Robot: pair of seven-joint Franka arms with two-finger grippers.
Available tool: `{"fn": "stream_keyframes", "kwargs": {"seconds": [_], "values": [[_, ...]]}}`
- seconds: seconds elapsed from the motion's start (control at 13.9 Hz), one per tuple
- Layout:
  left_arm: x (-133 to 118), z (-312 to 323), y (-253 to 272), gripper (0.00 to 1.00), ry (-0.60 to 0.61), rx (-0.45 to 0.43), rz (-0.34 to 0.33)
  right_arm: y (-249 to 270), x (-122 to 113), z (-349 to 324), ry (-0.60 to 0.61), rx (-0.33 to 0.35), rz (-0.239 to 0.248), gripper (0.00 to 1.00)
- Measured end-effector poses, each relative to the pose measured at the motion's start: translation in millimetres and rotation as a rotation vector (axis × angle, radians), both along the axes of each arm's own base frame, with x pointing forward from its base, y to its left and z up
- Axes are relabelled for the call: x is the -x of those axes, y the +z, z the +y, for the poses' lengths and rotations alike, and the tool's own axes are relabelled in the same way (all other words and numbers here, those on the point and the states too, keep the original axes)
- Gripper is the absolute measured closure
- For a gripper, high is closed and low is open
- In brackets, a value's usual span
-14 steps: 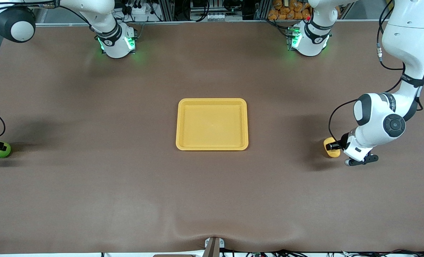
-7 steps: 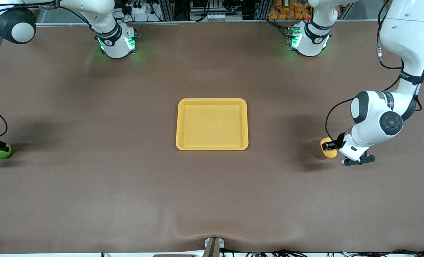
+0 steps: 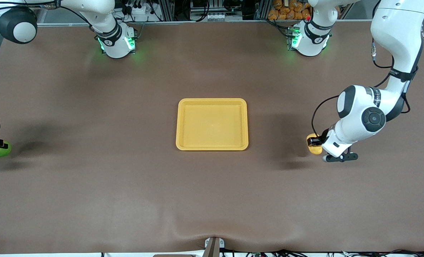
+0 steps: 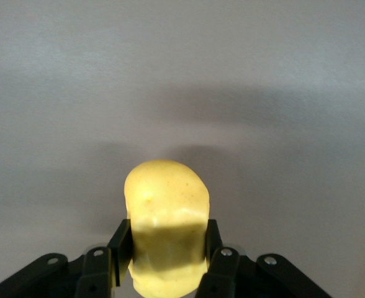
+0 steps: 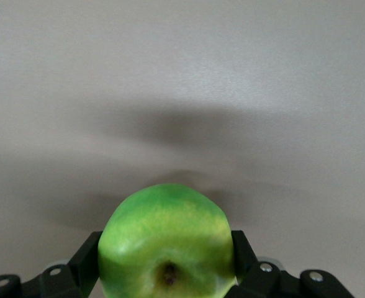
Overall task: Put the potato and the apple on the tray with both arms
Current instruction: 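Carry the potato with the left gripper over the yellow tray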
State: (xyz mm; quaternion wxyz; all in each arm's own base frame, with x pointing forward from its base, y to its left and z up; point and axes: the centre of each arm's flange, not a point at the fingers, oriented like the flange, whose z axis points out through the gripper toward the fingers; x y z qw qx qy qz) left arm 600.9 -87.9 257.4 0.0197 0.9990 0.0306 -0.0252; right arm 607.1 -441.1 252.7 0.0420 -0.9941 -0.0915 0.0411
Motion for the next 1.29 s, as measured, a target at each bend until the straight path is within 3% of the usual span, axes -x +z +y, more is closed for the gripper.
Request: {"fn": "stream_keyframes", "kwargs": {"seconds": [0.36, 0.79, 1.15, 1.29], "values": [[11, -77, 10, 0.49, -0.107, -0.004, 0.006, 52, -11, 28, 0.049, -0.064, 0.071, 0.13], [40, -192, 28, 0.49, -0.068, -0.011, -0.004, 97, -19, 61, 0.095, -0.094, 0.1, 0.13], [53, -266, 24, 0.49, -0.087, 0.01, -0.014, 142, -25, 115, 0.054, -0.125, 0.179, 0.13], [59, -294, 10, 0.49, -0.121, -0.012, -0.025, 172, -32, 144, 0.062, -0.109, 0.168, 0.13]]}}
